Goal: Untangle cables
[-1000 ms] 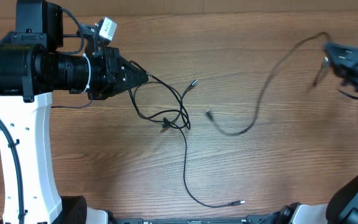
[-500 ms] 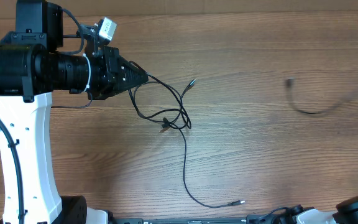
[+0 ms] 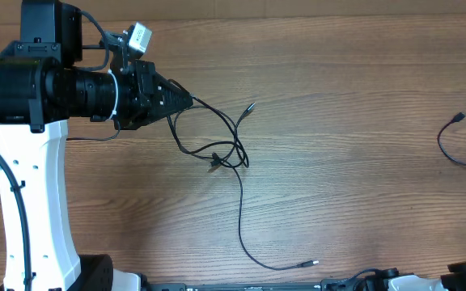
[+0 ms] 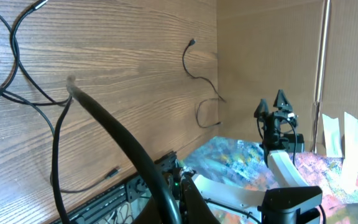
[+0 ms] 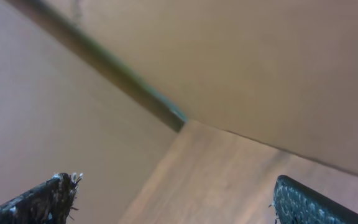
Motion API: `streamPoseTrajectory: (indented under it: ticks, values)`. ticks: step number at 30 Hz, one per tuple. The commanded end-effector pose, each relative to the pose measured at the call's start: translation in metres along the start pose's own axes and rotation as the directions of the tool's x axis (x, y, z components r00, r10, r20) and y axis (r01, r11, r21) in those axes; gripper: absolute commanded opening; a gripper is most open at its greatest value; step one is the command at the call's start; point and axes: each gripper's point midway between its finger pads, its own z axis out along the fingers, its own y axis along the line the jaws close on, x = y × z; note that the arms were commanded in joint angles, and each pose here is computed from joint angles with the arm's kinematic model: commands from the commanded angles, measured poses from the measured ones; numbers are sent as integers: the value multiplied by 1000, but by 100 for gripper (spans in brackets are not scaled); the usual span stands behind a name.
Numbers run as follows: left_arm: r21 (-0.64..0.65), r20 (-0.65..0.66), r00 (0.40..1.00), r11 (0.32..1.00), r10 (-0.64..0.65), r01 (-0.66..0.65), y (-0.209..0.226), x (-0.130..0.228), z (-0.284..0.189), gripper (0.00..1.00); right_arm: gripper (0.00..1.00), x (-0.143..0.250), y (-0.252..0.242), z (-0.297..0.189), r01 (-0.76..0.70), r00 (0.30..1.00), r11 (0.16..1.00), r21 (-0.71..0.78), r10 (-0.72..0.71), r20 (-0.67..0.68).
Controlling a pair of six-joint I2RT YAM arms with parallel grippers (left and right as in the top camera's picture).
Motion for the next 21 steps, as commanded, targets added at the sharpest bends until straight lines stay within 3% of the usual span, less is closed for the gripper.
streamPoseTrajectory:
  ticks: [1, 5, 9, 13, 16, 21]
  values:
    - [9, 15, 999, 999, 44, -44, -10, 7, -6, 5, 100, 10, 38, 10, 56, 996, 986, -156, -67, -65]
    - [10, 15, 999, 999, 47, -47, -10, 7, -6, 5, 100, 34, 68, 22, 53, 986, 964, -262, -92, -139]
    - [10, 15, 999, 999, 47, -48, -10, 7, -6, 6, 100, 68, 79, 38, -38, 970, 968, -247, -24, -242]
    - [11, 15, 999, 999, 47, -47, -10, 7, -6, 7, 100, 110, 53, 52, -160, 933, 987, -4, 150, -328]
    - [13, 14, 999, 999, 47, -47, -11, 7, -6, 9, 100, 125, 21, 48, -182, 917, 963, 198, 239, -318]
    - [12, 15, 999, 999, 47, -47, -11, 7, -6, 13, 100, 142, -41, 20, -198, 904, 807, 556, 370, -215]
